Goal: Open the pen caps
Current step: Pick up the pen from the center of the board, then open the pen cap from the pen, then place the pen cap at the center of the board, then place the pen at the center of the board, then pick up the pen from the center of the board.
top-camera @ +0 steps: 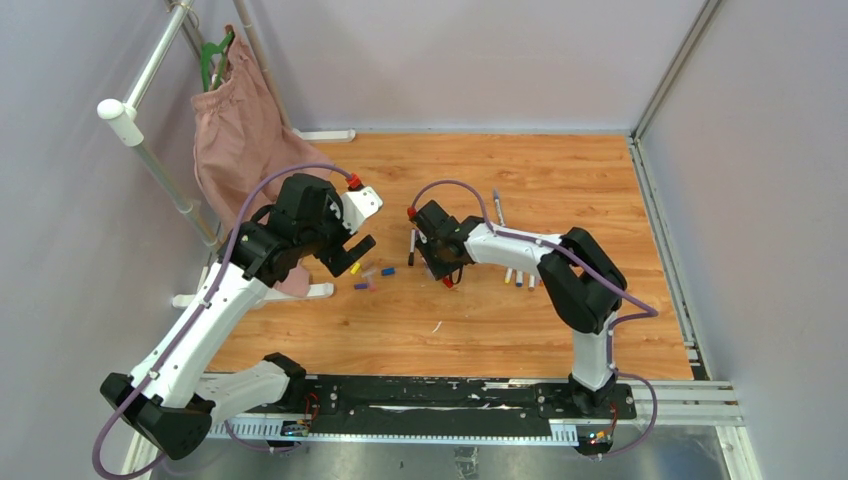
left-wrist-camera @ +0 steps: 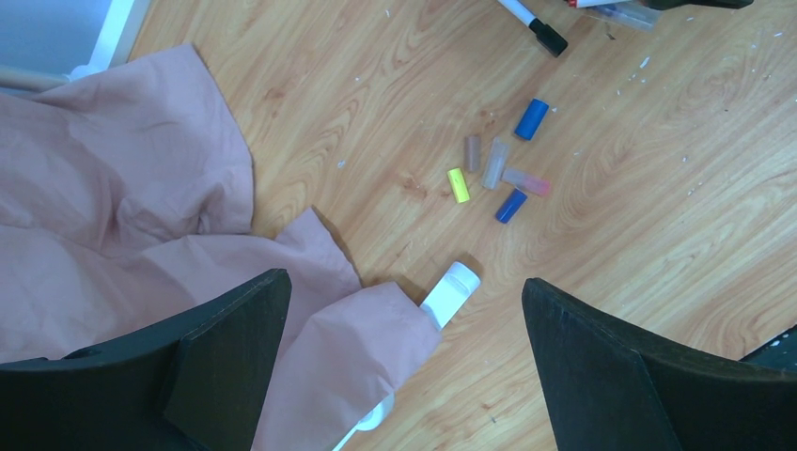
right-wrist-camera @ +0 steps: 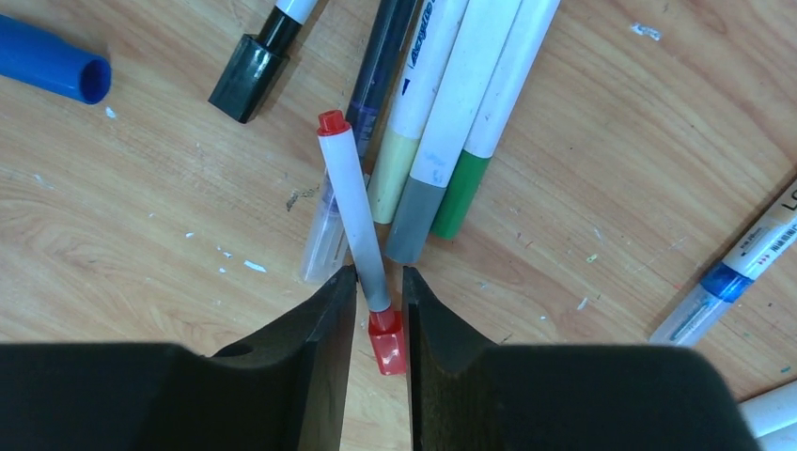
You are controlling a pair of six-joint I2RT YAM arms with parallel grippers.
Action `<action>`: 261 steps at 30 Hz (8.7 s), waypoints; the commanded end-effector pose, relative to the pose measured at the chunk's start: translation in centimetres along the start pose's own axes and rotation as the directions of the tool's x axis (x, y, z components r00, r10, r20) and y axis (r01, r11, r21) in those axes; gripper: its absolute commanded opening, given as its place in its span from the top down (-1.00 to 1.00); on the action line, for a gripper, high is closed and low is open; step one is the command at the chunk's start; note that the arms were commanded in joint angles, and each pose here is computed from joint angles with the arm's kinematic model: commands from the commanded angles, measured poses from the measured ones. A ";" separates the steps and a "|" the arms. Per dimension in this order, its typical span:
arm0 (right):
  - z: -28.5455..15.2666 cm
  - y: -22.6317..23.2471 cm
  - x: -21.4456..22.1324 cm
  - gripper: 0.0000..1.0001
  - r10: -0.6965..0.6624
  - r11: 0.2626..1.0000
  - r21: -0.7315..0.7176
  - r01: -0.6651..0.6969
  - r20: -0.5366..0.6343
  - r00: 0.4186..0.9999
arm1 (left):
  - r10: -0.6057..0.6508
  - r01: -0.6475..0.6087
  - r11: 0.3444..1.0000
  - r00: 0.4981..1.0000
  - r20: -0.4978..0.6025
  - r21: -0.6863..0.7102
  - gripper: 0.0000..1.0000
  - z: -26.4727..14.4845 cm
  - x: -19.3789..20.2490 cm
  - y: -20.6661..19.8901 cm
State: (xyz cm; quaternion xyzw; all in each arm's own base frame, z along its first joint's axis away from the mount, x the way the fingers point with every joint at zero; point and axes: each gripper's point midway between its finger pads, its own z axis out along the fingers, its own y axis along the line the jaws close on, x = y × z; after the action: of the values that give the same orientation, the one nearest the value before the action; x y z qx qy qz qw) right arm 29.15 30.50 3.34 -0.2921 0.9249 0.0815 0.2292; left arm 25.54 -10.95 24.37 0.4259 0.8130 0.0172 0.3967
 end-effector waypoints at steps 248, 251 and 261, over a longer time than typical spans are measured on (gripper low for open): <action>2.4 -5.5 -6.4 1.00 0.276 0.957 0.095 -0.275 0.005 0.961 | -0.057 0.065 0.995 0.994 -0.093 0.080 -1.00 2.6 3.0 -2.5; -1.1 -4.7 -9.4 1.00 0.316 0.947 0.020 -0.321 0.119 0.941 | -0.087 0.093 0.992 0.993 -0.074 0.090 -1.00 2.5 2.1 -2.5; -15.8 3.3 -14.4 1.00 0.499 0.862 -0.375 -0.341 0.514 0.697 | -0.186 0.139 0.957 0.968 0.167 0.256 -1.00 -0.6 -5.2 -3.7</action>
State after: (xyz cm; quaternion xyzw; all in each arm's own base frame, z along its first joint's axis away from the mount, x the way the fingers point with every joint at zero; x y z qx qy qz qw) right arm 34.28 32.11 18.97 -0.0905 0.8856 0.2319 0.3921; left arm 25.20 -13.98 24.02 0.4006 0.8250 -0.0702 0.3923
